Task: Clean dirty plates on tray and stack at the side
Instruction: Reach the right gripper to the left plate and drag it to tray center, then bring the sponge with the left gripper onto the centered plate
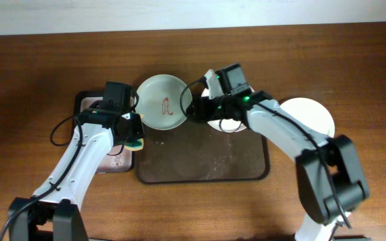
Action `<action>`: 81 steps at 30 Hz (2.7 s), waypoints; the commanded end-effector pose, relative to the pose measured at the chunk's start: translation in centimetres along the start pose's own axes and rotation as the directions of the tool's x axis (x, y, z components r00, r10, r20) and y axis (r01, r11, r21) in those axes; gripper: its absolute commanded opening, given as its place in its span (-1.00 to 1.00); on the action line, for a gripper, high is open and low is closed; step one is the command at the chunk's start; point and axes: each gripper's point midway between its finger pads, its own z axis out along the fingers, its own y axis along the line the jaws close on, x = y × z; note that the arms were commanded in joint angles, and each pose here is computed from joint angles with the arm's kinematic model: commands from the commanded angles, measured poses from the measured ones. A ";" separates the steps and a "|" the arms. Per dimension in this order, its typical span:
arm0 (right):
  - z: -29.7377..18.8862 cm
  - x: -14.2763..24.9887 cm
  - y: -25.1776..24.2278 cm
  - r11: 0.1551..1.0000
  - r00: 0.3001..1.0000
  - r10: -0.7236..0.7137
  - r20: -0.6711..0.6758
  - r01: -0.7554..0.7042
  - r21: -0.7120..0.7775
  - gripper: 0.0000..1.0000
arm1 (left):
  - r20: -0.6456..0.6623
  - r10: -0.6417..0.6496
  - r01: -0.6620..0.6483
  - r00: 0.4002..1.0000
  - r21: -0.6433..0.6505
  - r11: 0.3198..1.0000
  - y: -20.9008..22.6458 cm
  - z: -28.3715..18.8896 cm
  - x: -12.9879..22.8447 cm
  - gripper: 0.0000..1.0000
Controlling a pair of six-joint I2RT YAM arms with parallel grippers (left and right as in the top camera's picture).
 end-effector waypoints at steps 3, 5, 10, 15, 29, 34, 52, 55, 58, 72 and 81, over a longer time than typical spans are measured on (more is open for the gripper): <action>3.3 1.4 -2.0 0.980 0.988 0.157 -0.012 -0.154 0.122 0.16 | 0.018 -0.010 0.010 1.000 0.030 0.999 -0.4 -0.7 -0.3 -1.00; 4.1 1.6 -2.0 0.979 0.986 0.165 -0.006 -0.163 0.123 0.12 | 0.017 -0.010 0.010 1.000 0.030 0.999 -0.4 -0.7 -0.3 -1.00; 5.2 2.0 -1.2 0.977 0.986 0.168 0.000 -0.166 0.134 -0.02 | 0.016 -0.010 0.009 1.000 0.033 0.999 -0.4 -0.7 -0.3 -1.00; 5.3 2.1 -1.7 0.939 0.959 0.277 0.054 -0.282 0.195 0.02 | 0.016 -0.010 0.009 1.000 0.033 0.999 -0.4 -0.7 -0.3 -1.00; 6.7 1.0 -2.0 0.913 0.926 0.356 0.127 -0.374 0.166 -0.01 | 0.011 -0.009 0.009 1.000 0.044 0.999 -0.6 -0.7 -0.2 -1.00; 7.0 1.4 -1.6 0.917 0.927 0.361 0.100 -0.372 0.146 -0.47 | 0.012 -0.010 0.009 1.000 0.044 0.999 -0.6 -0.7 -0.2 -1.00; 0.8 10.2 -2.3 0.880 0.892 0.392 -0.223 -0.292 0.375 -0.78 | 0.015 -0.010 0.009 1.000 0.045 0.999 -0.7 -0.7 -0.3 -1.00; -0.2 11.5 -2.6 0.886 0.886 0.368 -0.283 -0.241 0.396 -0.71 | 0.015 -0.010 0.009 1.000 0.045 0.999 -0.7 -0.7 -0.3 -1.00; -0.5 12.0 -2.8 0.903 0.892 0.313 -0.326 -0.173 0.393 -0.40 | 0.015 -0.010 0.009 1.000 0.045 0.999 -0.7 -0.7 -0.3 -1.00; 1.1 4.8 -3.8 0.953 0.989 0.083 -0.124 -0.042 0.299 -0.27 | 0.009 -0.009 0.009 1.000 0.052 0.999 -0.8 -0.7 -0.1 -1.00; 0.1 9.0 -3.8 0.947 0.944 0.173 -0.282 -0.080 0.312 -0.92 | 0.008 -0.009 0.009 1.000 0.051 0.999 -0.8 -0.7 -0.1 -1.00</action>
